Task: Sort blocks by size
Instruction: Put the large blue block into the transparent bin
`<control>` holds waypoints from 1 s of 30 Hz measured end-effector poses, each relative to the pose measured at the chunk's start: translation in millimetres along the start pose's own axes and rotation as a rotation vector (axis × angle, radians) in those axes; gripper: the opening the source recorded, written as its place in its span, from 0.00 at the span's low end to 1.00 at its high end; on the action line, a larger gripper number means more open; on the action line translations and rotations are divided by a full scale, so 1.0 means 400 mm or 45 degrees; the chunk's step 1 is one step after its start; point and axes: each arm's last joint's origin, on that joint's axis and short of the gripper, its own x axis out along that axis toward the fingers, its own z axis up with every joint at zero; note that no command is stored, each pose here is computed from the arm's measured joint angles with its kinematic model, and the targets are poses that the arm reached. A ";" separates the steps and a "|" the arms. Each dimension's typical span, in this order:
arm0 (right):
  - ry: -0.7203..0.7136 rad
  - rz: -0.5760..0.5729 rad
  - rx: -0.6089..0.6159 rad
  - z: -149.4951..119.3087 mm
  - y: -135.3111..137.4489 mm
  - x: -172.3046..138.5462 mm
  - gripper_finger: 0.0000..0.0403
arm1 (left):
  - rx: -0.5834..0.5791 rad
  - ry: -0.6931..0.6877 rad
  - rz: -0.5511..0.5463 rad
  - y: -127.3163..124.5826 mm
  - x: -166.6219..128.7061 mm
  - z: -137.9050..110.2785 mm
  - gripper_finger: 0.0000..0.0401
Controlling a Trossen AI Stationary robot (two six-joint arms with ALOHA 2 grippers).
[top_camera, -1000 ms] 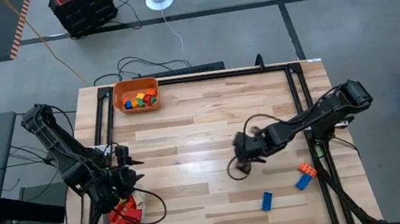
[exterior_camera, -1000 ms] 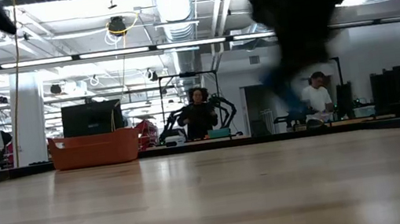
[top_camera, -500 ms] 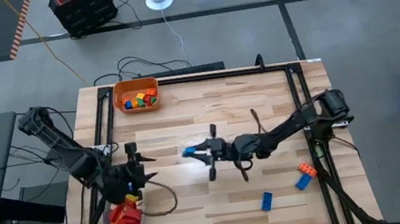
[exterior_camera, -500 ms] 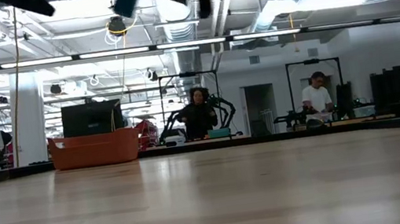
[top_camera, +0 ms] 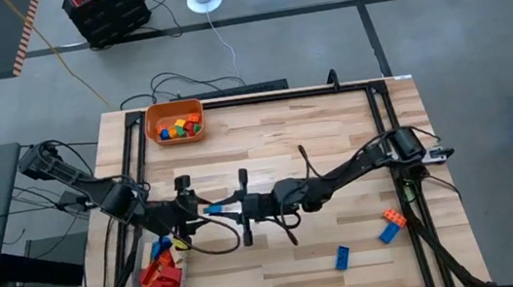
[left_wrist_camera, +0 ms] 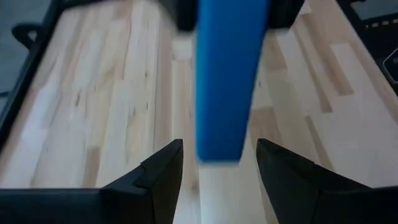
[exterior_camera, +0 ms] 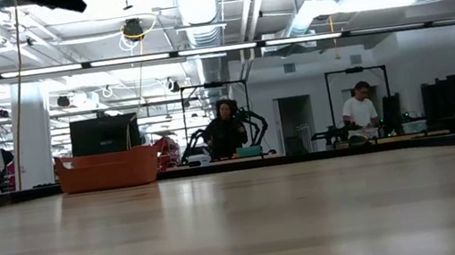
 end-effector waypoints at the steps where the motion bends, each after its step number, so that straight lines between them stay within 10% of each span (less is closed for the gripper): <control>1: -0.007 0.002 -0.008 0.005 -0.001 0.003 0.20 | 0.010 -0.016 -0.005 -0.001 0.000 0.003 0.49; 12: -0.033 0.020 0.061 0.017 -0.009 0.010 0.21 | 0.186 -0.203 0.045 -0.014 0.012 0.044 0.32; 19: 0.041 0.033 0.155 0.004 -0.004 0.009 0.48 | 0.195 -0.178 0.045 -0.014 0.006 0.038 0.09; 30: 0.542 0.053 0.275 0.040 0.016 -0.062 0.63 | -0.174 0.559 -0.474 -0.037 -0.146 -0.083 0.09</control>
